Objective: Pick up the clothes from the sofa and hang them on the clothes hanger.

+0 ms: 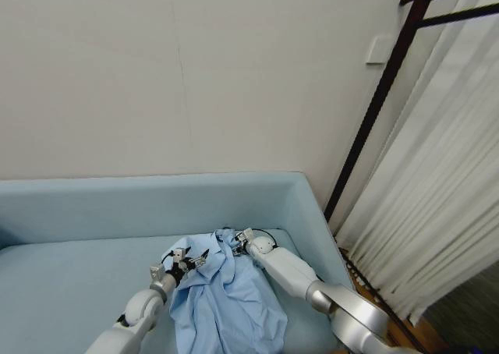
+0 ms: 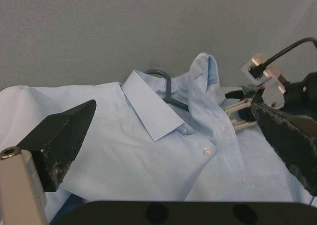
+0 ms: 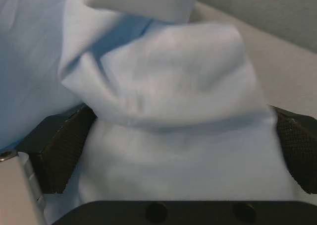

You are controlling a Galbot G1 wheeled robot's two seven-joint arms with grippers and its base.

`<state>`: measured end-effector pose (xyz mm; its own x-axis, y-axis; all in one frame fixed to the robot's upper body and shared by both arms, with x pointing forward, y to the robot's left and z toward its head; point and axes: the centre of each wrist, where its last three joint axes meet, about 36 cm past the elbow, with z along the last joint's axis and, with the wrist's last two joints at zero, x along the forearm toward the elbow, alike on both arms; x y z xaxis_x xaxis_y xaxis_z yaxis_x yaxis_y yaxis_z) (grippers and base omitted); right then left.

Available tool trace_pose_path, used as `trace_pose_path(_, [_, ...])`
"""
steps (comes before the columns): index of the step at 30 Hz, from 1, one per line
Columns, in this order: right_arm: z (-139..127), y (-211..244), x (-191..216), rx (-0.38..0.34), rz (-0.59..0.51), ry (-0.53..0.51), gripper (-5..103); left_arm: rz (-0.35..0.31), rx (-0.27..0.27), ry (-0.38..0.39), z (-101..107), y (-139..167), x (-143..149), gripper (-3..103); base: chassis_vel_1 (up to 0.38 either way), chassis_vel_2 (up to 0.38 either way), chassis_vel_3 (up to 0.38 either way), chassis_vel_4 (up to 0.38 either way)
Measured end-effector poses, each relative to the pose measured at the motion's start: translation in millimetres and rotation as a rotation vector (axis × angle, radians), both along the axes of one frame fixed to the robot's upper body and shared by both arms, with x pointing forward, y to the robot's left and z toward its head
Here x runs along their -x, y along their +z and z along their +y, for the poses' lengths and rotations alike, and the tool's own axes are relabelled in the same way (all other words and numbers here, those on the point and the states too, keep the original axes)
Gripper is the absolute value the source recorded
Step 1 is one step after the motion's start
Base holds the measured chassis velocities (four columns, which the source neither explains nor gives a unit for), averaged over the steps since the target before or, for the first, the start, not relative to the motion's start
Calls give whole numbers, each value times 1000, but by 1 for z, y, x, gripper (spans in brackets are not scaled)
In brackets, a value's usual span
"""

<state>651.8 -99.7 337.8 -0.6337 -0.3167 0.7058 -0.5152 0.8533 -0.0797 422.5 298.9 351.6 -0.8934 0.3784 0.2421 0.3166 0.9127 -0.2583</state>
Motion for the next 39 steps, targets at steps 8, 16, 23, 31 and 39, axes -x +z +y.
trace_pose_path(8, [-12, 4, -14, 25, -46, -16, 100, -2, 4, -9, -3, -3, 0, 100, 0, 0, 0, 0])
trace_pose_path(16, [0, 3, 6, -25, 8, 22, 100, -5, -5, -10, 0, -2, -4, 100, 0, 0, 0, 0])
trace_pose_path(23, [5, -8, 1, -8, 6, 6, 100, -5, 2, -10, -2, -3, -5, 100, 0, 0, 0, 0])
trace_pose_path(31, [-11, 1, -14, 30, -43, -1, 100, -6, 10, -9, -5, -4, -6, 100, 0, 0, 0, 0])
trace_pose_path(39, [-1, -10, -1, 2, 2, 25, 99, -10, 3, -17, -5, -1, -5, 100, 0, 0, 0, 0])
